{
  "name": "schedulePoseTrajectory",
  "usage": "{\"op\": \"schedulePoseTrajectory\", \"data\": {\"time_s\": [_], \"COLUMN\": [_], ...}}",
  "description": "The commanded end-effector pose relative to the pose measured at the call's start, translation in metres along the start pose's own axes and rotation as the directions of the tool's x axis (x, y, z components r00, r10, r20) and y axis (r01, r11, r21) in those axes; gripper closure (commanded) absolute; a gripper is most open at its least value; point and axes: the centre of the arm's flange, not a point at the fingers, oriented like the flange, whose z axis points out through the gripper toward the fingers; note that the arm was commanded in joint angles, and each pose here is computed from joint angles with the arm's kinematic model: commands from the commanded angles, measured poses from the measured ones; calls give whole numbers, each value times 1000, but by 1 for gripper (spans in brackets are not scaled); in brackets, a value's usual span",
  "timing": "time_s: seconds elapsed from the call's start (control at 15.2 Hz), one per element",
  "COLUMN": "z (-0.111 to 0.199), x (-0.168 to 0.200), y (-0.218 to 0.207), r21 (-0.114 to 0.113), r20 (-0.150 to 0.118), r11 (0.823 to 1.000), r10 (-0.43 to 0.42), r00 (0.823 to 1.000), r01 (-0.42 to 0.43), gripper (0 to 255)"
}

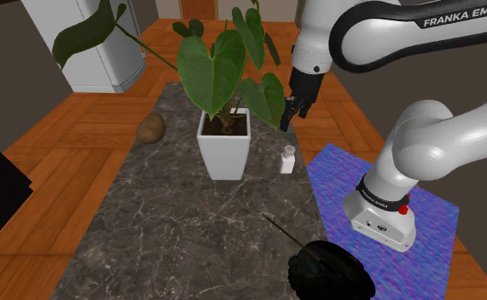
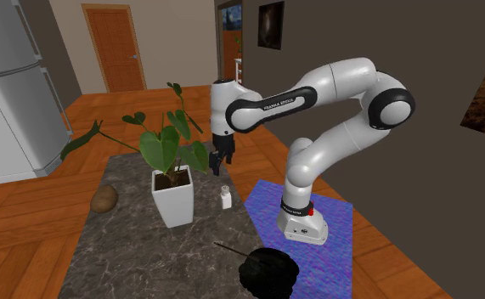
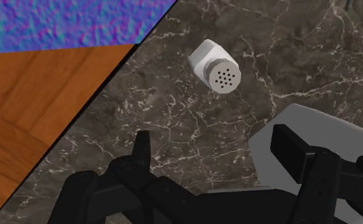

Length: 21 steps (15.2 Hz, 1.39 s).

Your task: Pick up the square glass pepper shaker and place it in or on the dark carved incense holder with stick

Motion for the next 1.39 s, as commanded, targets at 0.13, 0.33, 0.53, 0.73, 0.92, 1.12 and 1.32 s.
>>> {"op": "schedulePoseTrajectory", "data": {"time_s": [0.13, 0.33, 0.53, 0.73, 0.92, 1.12, 1.32], "z": [40, 56, 72, 80, 80, 80, 80], "x": [-18, -19, -19, -19, -19, -19, -19], "y": [-23, -23, -23, -23, -23, -23, -23], "r21": [7, 7, 7, 7, 7, 7, 7], "r20": [27, 27, 27, 27, 27, 27, 27], "r11": [1000, 1000, 1000, 1000, 1000, 1000, 1000], "r10": [-7, -7, -7, -7, -7, -7, -7], "r00": [1000, 1000, 1000, 1000, 1000, 1000, 1000], "r01": [6, 6, 6, 6, 6, 6, 6], "gripper": [0, 0, 0, 0, 0, 0, 255]}}
